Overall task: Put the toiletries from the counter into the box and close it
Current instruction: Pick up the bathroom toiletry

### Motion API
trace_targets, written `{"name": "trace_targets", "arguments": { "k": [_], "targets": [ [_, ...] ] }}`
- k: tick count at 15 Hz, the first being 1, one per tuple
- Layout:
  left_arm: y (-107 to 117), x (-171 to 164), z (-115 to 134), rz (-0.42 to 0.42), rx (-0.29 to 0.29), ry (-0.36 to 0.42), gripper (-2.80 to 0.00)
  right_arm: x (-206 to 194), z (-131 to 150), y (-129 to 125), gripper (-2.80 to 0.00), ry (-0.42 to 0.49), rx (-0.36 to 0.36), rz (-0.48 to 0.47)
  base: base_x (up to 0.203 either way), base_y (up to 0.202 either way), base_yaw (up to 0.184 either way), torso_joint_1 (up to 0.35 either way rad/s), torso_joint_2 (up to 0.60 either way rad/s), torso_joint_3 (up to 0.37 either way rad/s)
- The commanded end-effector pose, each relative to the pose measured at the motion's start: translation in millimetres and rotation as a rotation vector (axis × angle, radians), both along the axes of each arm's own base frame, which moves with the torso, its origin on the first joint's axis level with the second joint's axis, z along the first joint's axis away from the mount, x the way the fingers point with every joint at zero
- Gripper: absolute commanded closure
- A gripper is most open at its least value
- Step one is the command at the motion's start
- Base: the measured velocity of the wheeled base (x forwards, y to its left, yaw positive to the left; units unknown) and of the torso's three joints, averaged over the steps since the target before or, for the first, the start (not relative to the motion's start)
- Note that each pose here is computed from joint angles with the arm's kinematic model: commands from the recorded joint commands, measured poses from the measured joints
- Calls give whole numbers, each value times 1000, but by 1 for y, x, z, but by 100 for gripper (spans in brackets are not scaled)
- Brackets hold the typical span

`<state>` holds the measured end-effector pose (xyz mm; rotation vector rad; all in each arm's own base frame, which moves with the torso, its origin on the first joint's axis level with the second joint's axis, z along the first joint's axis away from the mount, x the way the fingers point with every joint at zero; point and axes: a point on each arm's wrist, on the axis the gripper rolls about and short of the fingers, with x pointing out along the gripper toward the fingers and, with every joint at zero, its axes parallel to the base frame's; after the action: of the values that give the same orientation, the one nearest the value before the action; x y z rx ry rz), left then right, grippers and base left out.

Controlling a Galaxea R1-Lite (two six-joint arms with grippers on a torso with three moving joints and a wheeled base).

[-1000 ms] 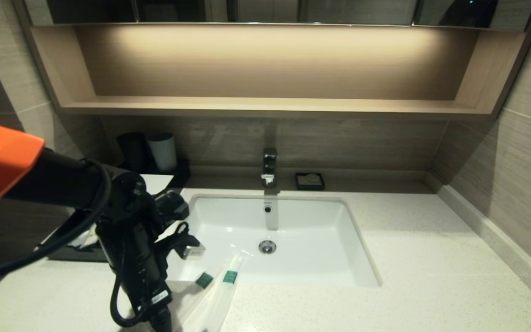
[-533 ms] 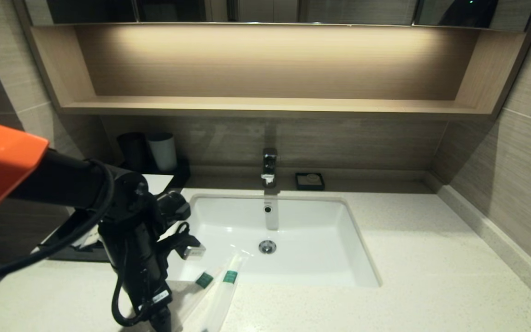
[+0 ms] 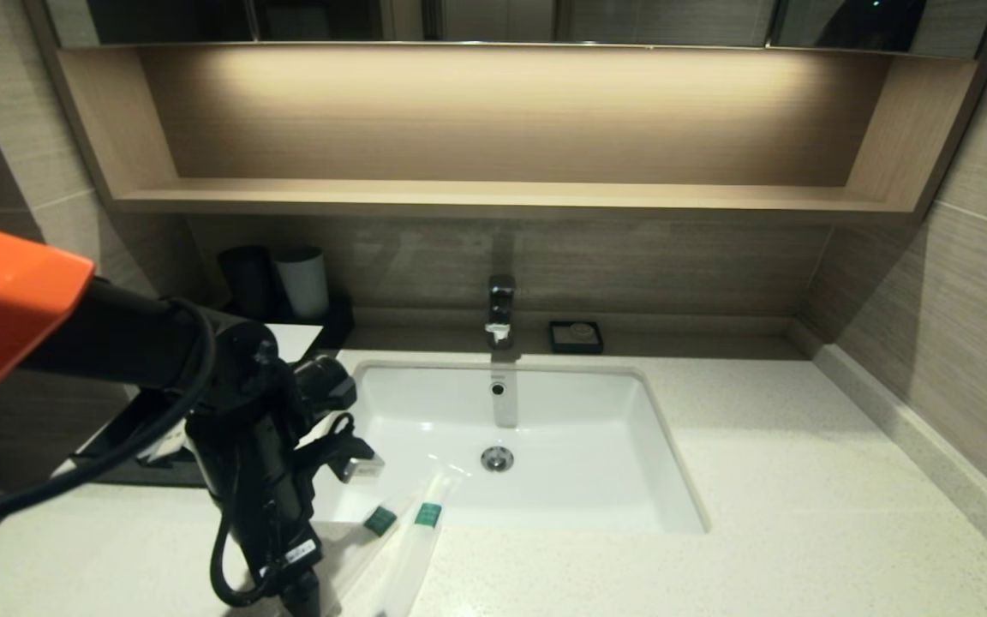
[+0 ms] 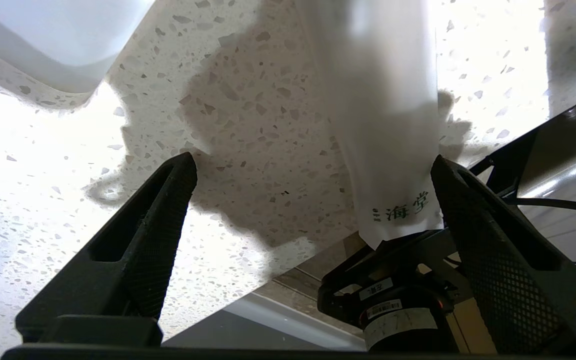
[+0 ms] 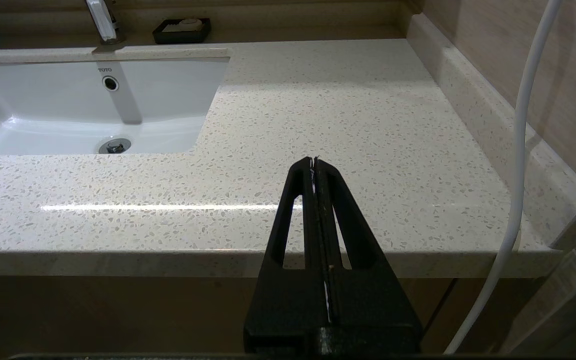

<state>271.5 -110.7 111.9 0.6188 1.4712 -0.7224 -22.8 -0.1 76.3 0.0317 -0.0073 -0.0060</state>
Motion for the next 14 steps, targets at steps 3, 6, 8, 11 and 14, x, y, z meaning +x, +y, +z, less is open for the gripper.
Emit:
{"name": "trace_targets", "arguments": {
  "k": [3, 6, 8, 11, 14],
  "targets": [
    [0, 0, -2, -2, 3, 8, -280, 0, 0, 0, 0, 1, 1, 0, 0, 0, 0, 0, 0, 0],
    [0, 0, -2, -1, 3, 8, -280, 0, 0, 0, 0, 1, 1, 0, 0, 0, 0, 0, 0, 0],
    [0, 0, -2, -1, 3, 8, -280, 0, 0, 0, 0, 0, 1, 0, 0, 0, 0, 0, 0, 0],
    [0, 0, -2, -1, 4, 7, -280, 0, 0, 0, 0, 1, 1, 0, 0, 0, 0, 0, 0, 0],
    [-1, 0, -2, -4, 18, 0, -280, 0, 0, 0, 0, 1, 1, 0, 0, 0, 0, 0, 0, 0]
  ]
}}
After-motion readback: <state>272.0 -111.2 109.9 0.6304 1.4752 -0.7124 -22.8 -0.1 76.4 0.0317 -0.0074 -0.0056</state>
